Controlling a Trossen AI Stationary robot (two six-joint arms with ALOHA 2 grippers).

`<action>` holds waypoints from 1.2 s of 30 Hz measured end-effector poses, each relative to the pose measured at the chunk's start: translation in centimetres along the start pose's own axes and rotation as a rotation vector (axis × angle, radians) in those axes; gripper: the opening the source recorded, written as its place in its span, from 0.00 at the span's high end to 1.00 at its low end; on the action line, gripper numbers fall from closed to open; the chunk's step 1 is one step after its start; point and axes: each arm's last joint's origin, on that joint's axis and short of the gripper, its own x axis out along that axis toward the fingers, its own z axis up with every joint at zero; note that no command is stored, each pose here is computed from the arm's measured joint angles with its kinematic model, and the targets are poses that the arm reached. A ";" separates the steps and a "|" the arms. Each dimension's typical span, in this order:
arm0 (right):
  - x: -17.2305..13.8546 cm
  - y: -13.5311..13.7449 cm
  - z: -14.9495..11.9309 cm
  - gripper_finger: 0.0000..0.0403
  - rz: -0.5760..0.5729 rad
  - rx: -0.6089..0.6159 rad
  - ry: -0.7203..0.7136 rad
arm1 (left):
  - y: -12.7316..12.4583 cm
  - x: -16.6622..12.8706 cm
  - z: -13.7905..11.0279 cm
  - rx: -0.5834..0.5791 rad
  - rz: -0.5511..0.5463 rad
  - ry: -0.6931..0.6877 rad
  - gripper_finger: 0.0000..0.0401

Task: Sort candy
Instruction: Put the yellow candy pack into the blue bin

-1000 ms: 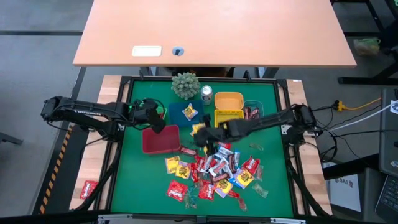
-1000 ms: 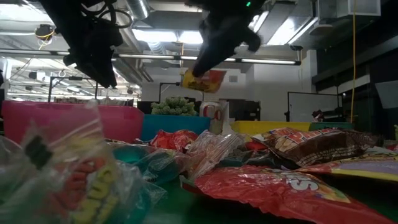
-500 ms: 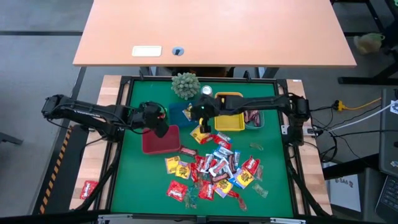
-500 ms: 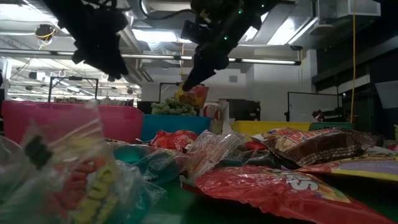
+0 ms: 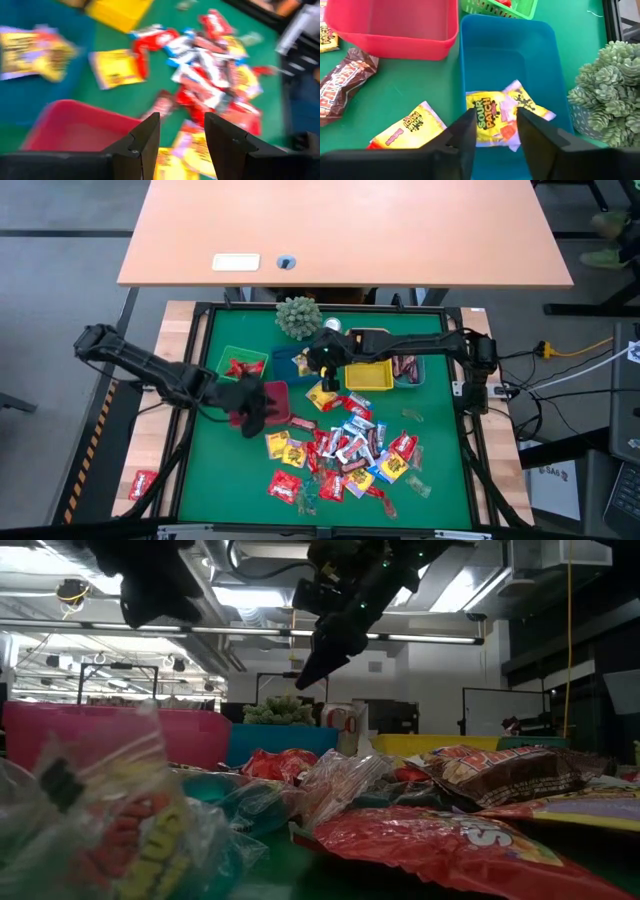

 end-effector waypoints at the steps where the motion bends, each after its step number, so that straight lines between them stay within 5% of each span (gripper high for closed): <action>1: 0.0 0.0 0.0 0.62 0.002 0.000 0.005 | -0.6 0.1 -0.3 0.010 -0.025 -0.001 0.65; 9: -2.3 0.2 -0.6 0.57 0.034 0.007 0.089 | -5.3 2.7 -3.3 0.146 -0.172 -0.017 0.65; 16: -6.2 0.5 -1.3 0.57 0.068 -0.005 0.173 | -7.9 6.1 -6.5 0.376 -0.187 -0.080 0.65; 23: -9.3 0.8 -2.3 0.57 0.105 -0.006 0.268 | -8.6 8.5 -9.5 0.598 -0.171 -0.065 0.65; 36: -12.4 1.6 -3.2 0.57 0.263 0.035 0.294 | -7.9 10.6 -12.7 0.695 -0.086 0.035 0.66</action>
